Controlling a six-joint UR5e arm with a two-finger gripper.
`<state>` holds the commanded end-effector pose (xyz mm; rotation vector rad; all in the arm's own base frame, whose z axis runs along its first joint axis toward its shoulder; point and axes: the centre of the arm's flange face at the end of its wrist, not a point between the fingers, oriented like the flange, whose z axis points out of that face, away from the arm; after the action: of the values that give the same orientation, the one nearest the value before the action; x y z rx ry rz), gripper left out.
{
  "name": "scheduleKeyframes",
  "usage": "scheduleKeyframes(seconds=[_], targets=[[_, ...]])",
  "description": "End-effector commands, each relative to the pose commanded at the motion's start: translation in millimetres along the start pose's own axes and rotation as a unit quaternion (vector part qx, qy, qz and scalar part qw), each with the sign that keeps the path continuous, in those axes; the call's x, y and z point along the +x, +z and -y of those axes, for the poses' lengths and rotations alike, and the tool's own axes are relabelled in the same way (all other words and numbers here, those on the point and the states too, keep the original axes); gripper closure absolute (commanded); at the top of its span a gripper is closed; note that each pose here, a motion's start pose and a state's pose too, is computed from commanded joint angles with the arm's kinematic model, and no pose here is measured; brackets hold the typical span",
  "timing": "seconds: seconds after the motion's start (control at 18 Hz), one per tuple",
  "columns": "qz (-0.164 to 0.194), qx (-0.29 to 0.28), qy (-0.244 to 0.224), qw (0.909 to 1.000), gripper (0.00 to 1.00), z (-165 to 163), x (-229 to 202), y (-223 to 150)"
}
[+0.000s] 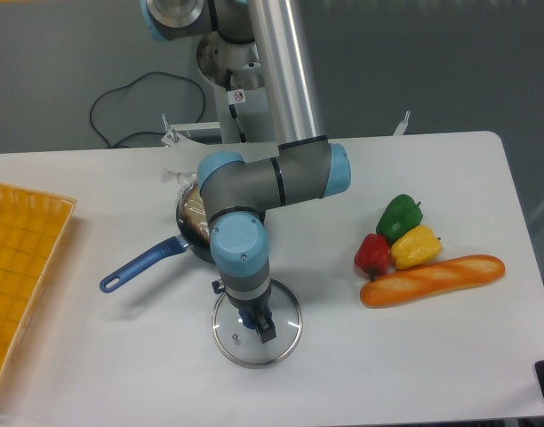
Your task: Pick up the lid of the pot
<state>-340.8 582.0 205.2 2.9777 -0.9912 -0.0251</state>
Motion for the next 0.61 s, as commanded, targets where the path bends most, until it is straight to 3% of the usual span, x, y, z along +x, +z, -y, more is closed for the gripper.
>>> scheduleKeyframes(seconds=[0.22, 0.61], targets=[[-0.002, 0.000, 0.001, 1.0000, 0.30, 0.0, -0.1, 2.0], [0.000, 0.000, 0.000, 1.0000, 0.39, 0.2, -1.1, 0.7]])
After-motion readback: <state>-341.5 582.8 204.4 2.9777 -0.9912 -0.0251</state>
